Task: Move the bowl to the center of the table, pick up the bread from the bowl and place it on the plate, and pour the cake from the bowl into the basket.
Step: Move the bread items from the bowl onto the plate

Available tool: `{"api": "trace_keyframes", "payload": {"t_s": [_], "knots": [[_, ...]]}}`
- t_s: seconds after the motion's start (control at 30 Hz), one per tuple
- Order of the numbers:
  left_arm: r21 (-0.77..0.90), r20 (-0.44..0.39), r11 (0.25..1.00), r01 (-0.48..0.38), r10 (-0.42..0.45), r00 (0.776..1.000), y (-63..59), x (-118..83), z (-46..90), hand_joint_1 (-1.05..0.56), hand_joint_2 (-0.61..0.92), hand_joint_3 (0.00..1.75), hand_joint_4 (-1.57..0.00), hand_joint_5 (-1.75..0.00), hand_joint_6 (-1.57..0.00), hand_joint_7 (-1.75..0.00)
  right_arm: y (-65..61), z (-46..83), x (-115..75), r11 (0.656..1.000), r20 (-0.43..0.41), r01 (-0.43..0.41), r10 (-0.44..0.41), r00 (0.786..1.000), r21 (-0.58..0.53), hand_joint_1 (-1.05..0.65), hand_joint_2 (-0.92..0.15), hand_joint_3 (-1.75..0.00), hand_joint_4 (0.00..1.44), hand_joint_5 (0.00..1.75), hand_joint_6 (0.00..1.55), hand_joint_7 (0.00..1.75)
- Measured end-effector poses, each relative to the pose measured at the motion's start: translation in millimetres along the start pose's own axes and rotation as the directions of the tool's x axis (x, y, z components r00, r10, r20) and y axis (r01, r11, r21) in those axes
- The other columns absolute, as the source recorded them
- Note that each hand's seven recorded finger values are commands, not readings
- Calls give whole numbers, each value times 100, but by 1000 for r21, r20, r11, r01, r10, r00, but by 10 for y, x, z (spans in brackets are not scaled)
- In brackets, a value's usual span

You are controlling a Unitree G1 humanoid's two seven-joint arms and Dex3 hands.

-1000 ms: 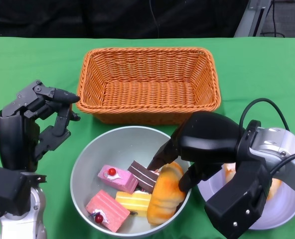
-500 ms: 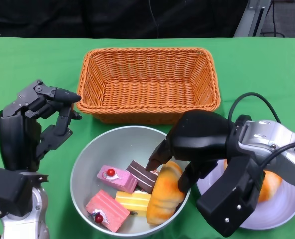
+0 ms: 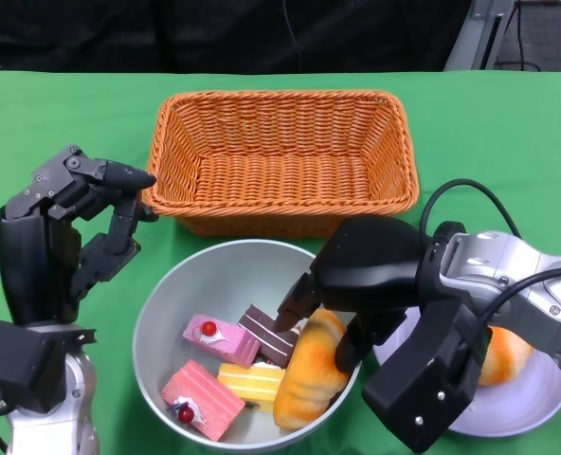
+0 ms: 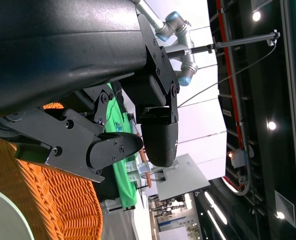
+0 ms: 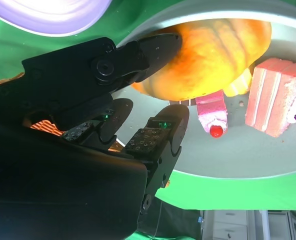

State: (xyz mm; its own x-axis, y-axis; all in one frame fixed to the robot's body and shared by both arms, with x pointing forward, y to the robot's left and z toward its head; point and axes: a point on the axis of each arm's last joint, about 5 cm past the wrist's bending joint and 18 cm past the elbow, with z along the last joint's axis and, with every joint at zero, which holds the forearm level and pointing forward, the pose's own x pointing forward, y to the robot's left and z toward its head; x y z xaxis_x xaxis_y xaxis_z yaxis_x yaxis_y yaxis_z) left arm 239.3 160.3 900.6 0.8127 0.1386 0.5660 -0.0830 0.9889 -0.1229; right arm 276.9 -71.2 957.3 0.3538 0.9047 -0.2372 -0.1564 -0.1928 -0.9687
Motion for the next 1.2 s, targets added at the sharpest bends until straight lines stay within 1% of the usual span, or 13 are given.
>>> {"api": "trace_keyframes", "payload": {"t_s": [0.3, 0.47, 0.7, 0.8, 1.1, 1.17, 1.2], "knots": [[0, 6, 1000, -8, 8, 1000, -16, 3, 8, -10, 79, 67, -85, -145, -87, -103, -9, 23, 70, 1000, 17, -11, 12, 1000, -11, -75, -82, 0, 87, 3, 74, 0], [-8, 7, 1000, -7, 7, 1000, -28, 1, 10, -10, 79, 67, -85, -146, -87, -102, 31, 61, 122, 997, 14, -68, 68, 998, -33, -76, -84, -1, 86, 3, 73, 0], [-17, 13, 1000, -9, 9, 1000, -51, 1, 19, -9, 79, 67, -85, -146, -88, -101, 72, 73, 144, 994, 19, -100, 101, 995, -39, -79, -86, -1, 87, 3, 73, 0], [-16, 13, 1000, -8, 9, 1000, -52, 0, 19, -10, 79, 67, -85, -146, -88, -101, 73, 85, 161, 992, 30, -117, 119, 992, -48, -80, -87, -1, 87, 4, 73, 0], [-21, 16, 1000, -11, 11, 1000, -54, 3, 22, -9, 80, 66, -85, -147, -88, -101, 79, 82, 174, 989, 29, -133, 135, 990, -59, -81, -88, 0, 87, 4, 73, 0], [-20, 17, 1000, -10, 10, 1000, -54, 2, 25, -10, 80, 66, -84, -146, -88, -101, 87, 87, 184, 989, 29, -133, 135, 990, -64, -78, -86, 0, 87, 4, 73, 0], [-19, 18, 1000, -10, 10, 1000, -53, -1, 27, -10, 80, 66, -84, -146, -88, -101, 93, 91, 189, 989, 30, -130, 132, 991, -68, -71, -87, 0, 87, 5, 73, 0]]}}
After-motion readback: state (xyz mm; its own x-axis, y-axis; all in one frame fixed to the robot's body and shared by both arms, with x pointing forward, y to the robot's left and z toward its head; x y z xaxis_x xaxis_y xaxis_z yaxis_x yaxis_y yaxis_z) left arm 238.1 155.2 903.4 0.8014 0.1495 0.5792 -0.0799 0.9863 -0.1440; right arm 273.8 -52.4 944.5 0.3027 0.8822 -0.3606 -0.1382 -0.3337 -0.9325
